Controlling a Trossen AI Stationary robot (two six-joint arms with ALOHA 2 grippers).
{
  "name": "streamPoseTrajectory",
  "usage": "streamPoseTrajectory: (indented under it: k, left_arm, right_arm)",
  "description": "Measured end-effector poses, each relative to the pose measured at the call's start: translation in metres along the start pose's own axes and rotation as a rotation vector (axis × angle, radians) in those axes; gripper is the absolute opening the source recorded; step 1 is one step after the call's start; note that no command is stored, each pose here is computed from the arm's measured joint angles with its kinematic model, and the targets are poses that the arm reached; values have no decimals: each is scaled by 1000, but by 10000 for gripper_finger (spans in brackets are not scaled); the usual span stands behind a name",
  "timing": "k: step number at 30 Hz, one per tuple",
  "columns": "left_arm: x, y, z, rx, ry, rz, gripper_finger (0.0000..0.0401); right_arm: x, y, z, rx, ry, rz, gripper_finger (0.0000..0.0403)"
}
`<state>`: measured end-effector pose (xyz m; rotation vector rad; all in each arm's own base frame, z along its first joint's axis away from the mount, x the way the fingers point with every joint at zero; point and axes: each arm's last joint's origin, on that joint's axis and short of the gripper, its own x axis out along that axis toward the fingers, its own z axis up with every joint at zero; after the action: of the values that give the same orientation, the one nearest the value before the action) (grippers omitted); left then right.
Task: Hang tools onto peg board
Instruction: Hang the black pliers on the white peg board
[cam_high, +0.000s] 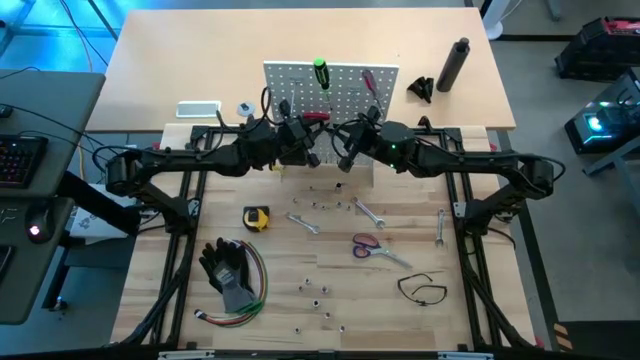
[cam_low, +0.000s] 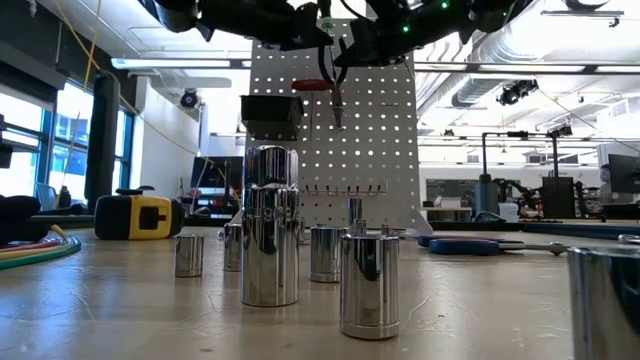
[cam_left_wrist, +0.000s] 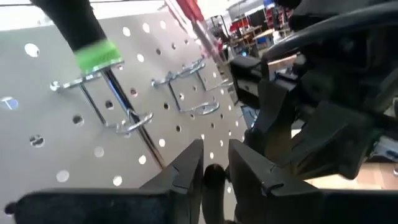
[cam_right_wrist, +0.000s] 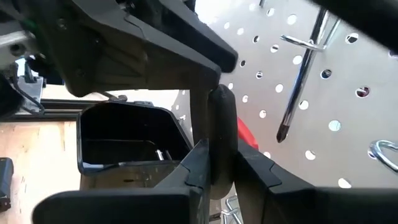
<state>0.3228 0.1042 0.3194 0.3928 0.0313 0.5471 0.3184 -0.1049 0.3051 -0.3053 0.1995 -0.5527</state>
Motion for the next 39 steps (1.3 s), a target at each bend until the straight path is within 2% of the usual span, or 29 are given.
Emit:
streamPoseTrajectory:
  k: [10,15,24,32,39]
  left_arm:
    - [-2,-7,3,69,7,27,77]
    - [-3,-8,5,68,1,27,78]
    - [-6,-19,10,118,-19,8,78]
    - [-14,-33,19,209,-18,36,79]
    - [-24,-35,32,217,-41,49,79]
  right_arm:
    - [0,0,0,0,0,-7,39]
    - [0,0,0,3,4,-21,41]
    - [-1,0,1,5,24,-84,86]
    - [-1,0,1,22,23,-80,83]
    - [-1,0,2,25,14,-76,83]
